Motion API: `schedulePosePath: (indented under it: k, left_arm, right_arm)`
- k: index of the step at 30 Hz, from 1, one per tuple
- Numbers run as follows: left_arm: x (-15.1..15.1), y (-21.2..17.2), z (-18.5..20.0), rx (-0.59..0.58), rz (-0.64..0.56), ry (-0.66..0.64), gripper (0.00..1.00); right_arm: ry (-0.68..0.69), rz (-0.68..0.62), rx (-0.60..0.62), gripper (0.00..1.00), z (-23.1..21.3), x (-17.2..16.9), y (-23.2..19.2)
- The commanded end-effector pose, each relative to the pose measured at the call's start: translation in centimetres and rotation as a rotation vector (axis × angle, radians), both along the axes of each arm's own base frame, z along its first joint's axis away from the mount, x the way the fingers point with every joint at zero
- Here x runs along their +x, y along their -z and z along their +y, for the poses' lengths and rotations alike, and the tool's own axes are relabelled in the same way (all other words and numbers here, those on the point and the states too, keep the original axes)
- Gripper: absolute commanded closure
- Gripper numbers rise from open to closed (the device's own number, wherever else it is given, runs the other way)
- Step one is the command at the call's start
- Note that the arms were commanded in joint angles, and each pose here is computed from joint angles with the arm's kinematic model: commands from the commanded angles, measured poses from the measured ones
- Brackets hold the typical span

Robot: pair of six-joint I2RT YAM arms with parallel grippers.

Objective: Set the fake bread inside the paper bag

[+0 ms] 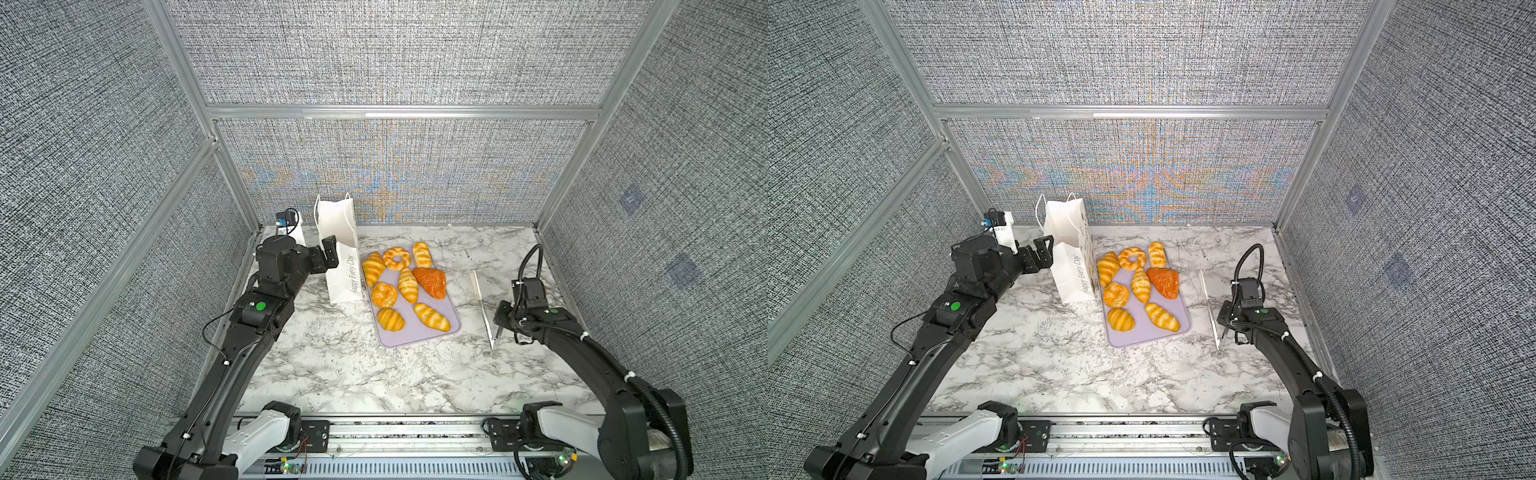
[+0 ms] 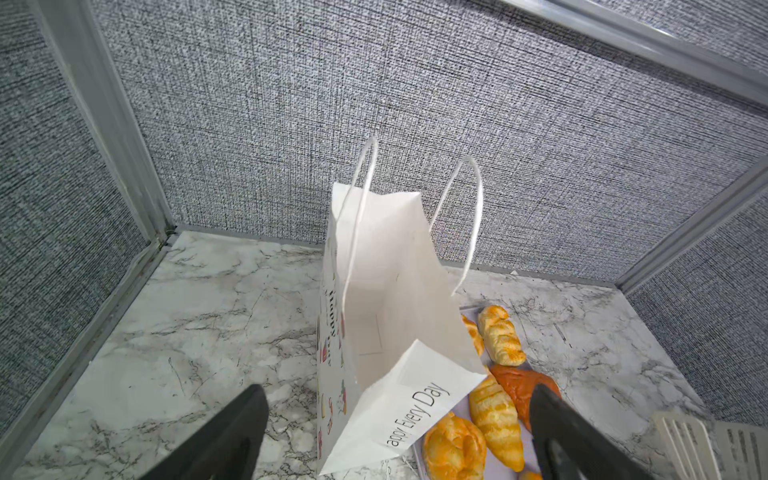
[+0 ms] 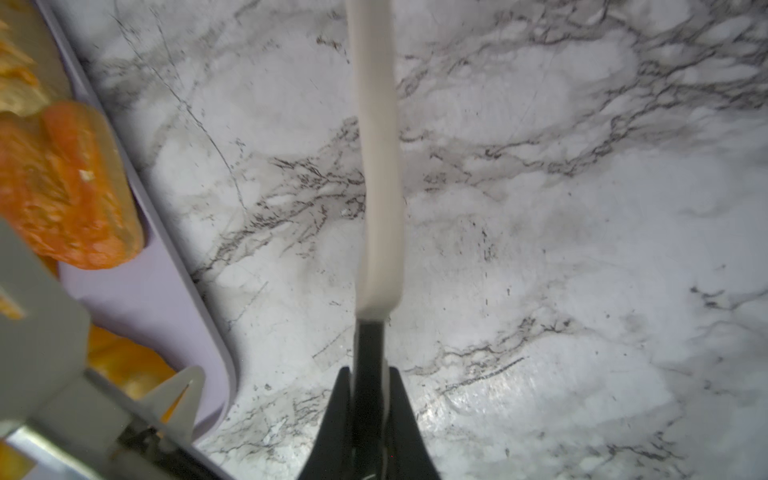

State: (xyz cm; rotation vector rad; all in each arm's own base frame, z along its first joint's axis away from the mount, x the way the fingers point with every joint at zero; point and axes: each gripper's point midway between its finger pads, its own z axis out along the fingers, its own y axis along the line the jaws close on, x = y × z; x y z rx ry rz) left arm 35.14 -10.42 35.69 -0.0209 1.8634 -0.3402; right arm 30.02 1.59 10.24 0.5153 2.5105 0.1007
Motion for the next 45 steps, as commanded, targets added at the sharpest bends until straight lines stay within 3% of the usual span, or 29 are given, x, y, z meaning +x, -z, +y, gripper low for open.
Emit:
schedulePosePath:
  k: [1, 10, 17, 24, 31, 38, 45]
  left_arm:
    - [0.2, -1.9, -1.6, 0.054, -0.081, 0.053, 0.01]
    - [-1.7, -4.9, -9.1, 0.091, -0.241, 0.354, 0.01]
    - [-2.7, -6.5, -14.5, -0.01, -0.326, 0.635, 0.01]
    - [-2.6, -4.6, -20.9, -0.167, -0.223, 0.996, 0.01]
    - [-0.8, -3.8, -23.2, -0.297, -0.174, 1.069, 0.03]
    - [-0.3, -2.0, -25.5, -0.425, -0.046, 1.202, 0.17]
    - [0.6, -0.6, -26.5, -0.456, 0.01, 1.242, 0.23]
  right_arm:
    - [-0.048, -0.037, 0.046, 1.0, 1.0, 1.2, -2.0]
    - [-0.243, -0.076, 0.228, 0.99, 5.7, 5.3, -6.9]
    - [-0.325, -0.123, 0.394, 0.99, 9.1, 8.4, -9.9]
    - [-0.408, -0.159, 0.504, 1.0, 12.5, 10.5, -11.4]
    - [-0.426, -0.212, 0.579, 0.99, 13.5, 12.0, -12.9]
    - [-0.501, -0.236, 0.755, 0.98, 16.1, 12.5, -14.6]
    - [-0.58, -0.212, 0.837, 0.97, 18.5, 11.5, -15.2]
